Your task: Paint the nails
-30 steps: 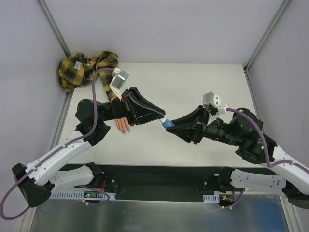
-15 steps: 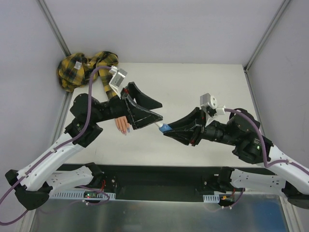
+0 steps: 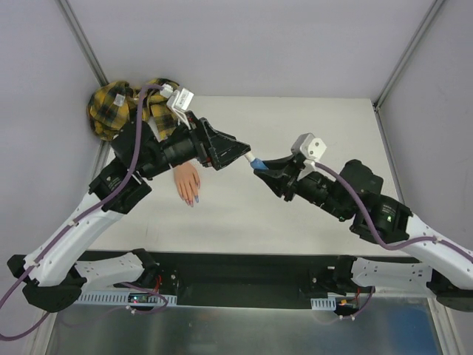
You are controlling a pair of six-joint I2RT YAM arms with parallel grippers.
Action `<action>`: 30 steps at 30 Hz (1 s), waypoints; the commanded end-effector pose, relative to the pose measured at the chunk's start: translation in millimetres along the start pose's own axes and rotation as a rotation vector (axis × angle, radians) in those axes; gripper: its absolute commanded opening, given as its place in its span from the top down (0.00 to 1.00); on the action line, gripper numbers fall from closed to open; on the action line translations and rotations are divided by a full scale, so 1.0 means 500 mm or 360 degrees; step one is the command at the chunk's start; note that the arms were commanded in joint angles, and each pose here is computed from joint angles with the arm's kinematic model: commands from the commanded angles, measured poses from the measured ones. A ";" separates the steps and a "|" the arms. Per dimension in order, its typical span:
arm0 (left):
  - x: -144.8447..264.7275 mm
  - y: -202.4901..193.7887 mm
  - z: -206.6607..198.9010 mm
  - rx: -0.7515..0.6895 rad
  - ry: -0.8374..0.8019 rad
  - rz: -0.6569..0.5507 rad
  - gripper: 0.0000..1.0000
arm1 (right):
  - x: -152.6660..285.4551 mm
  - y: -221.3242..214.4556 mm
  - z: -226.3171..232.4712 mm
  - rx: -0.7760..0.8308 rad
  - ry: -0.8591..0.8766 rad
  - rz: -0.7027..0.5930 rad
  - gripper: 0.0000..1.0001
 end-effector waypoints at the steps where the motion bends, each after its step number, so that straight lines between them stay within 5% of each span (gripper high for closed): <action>1: -0.028 -0.002 0.023 -0.0037 0.0131 0.0052 0.26 | -0.009 0.039 -0.022 0.0173 -0.0238 -0.0113 1.00; 6: -0.056 0.004 0.030 -0.0031 0.0149 0.0060 0.39 | -0.024 0.037 -0.029 0.0227 -0.0346 -0.0128 1.00; 17: -0.098 -0.019 0.026 0.0094 -0.0065 0.0130 0.98 | -0.036 0.018 -0.033 0.0219 -0.0404 -0.0142 1.00; 30: -0.084 -0.058 -0.002 0.0068 -0.0750 -0.0107 1.00 | 0.054 0.048 0.007 -0.0205 0.0074 -0.0382 1.00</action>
Point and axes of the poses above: each gripper's point midway between its finger pads, its own x axis back along the fingers, its own z axis along the line the jaws close on, y = z × x, the point moved 9 cm from there along x, back along the fingers, and after that the axes turned 12 degrees about -x, right-handed, at the moved point
